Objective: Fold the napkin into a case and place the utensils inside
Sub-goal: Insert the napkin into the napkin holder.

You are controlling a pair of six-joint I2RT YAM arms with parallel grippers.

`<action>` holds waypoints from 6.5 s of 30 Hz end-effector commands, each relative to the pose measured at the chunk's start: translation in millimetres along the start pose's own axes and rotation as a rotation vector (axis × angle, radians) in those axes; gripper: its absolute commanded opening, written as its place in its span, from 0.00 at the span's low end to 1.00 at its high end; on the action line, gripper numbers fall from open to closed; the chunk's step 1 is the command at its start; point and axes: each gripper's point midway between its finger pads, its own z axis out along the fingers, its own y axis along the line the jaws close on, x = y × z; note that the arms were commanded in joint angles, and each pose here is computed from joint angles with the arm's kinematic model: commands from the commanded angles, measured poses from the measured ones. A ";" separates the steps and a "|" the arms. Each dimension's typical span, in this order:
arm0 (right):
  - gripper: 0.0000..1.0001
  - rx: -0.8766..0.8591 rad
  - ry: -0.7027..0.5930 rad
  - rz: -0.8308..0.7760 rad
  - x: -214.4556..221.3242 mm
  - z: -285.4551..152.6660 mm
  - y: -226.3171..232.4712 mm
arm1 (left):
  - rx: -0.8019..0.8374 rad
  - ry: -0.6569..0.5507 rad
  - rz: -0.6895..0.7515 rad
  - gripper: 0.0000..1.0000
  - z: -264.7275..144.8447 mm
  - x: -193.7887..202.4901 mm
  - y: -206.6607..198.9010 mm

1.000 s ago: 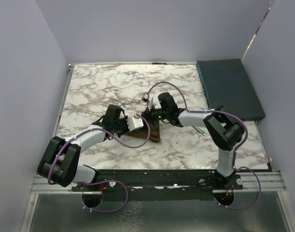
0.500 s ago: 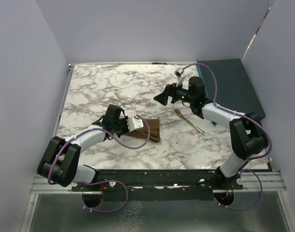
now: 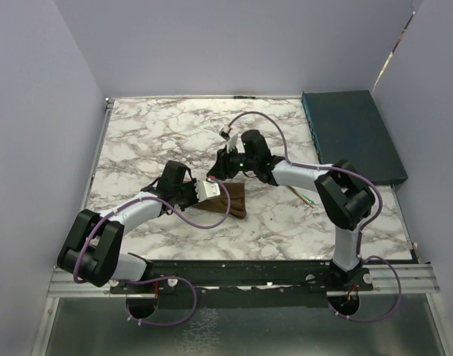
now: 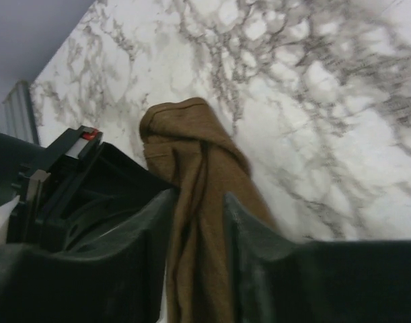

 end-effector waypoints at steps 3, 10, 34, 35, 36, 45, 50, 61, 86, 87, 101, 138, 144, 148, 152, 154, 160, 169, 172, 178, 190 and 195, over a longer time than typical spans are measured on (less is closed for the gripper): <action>0.61 -0.114 0.080 0.065 36.6 27.8 30.5 | -0.006 -0.017 0.001 0.00 -4.0 -7.2 3.1; 0.63 -0.184 0.139 0.101 64.1 42.6 39.0 | -0.007 -0.025 0.001 0.00 -4.7 -9.5 3.2; 0.56 -0.127 0.226 -0.104 109.4 40.5 36.7 | -0.079 -0.018 -0.073 0.00 -6.9 -10.4 15.7; 0.52 -0.117 0.226 -0.112 108.6 40.8 36.0 | -0.084 -0.016 -0.077 0.00 -7.0 -10.3 16.5; 0.48 -0.110 0.228 -0.121 108.2 40.7 36.3 | -0.087 -0.017 -0.082 0.00 -7.0 -10.7 17.2; 0.00 -0.017 0.209 -0.141 102.4 36.1 30.1 | -0.133 -0.015 -0.124 0.00 -13.5 -13.9 25.1; 0.01 -0.001 0.226 -0.130 101.5 35.9 34.2 | -0.260 0.000 -0.150 0.33 -34.2 -18.4 45.9; 0.00 0.008 0.288 -0.096 105.8 38.4 36.2 | -0.410 0.072 -0.173 0.38 -56.2 0.9 55.9; 0.01 -0.024 0.378 0.016 119.9 43.2 43.0 | -0.459 0.223 -0.217 0.43 -34.9 50.1 49.6; 0.01 -0.028 0.380 0.019 119.8 43.2 44.5 | -0.475 0.230 -0.217 0.43 -35.5 51.8 52.1; 0.00 -0.008 0.470 0.080 133.8 38.9 43.2 | -0.498 0.242 -0.232 0.00 -35.4 54.9 55.3; 0.00 -0.137 0.684 0.167 117.2 38.8 40.8 | -0.334 0.121 0.116 0.00 -35.0 39.6 11.3; 0.00 -0.180 0.698 0.191 112.2 41.2 30.5 | -0.304 0.074 0.199 0.00 -34.8 32.0 4.8; 0.00 -0.241 0.684 0.204 104.9 45.6 42.3 | -0.301 0.075 0.194 0.00 -33.2 29.7 8.1; 0.00 -0.291 0.681 0.160 98.1 48.4 63.2 | -0.288 0.067 0.188 0.00 -29.8 26.1 9.6; 0.00 -0.299 0.678 0.138 94.5 49.2 69.6 | -0.282 0.062 0.191 0.00 -28.6 24.4 10.2; 0.00 -0.290 0.684 0.125 93.5 55.1 66.9 | -0.270 0.044 0.219 0.00 -28.0 19.2 10.1; 0.00 -0.323 0.735 0.170 113.5 58.7 36.5 | -0.212 -0.008 0.328 0.00 -29.0 11.1 -2.7; 0.00 -0.324 0.727 0.217 117.9 57.2 21.1 | -0.206 -0.014 0.343 0.00 -28.8 10.9 -5.0; 0.00 -0.334 0.740 0.263 134.1 57.1 14.5 | -0.293 -0.009 0.278 0.00 -31.9 5.5 14.9; 0.00 -0.349 0.756 0.320 157.9 55.9 11.9 | -0.262 -0.072 0.161 0.13 -34.4 -11.7 13.9; 0.00 -0.364 0.746 0.329 157.6 57.5 13.6 | -0.253 -0.060 0.161 0.35 -38.0 -12.5 13.6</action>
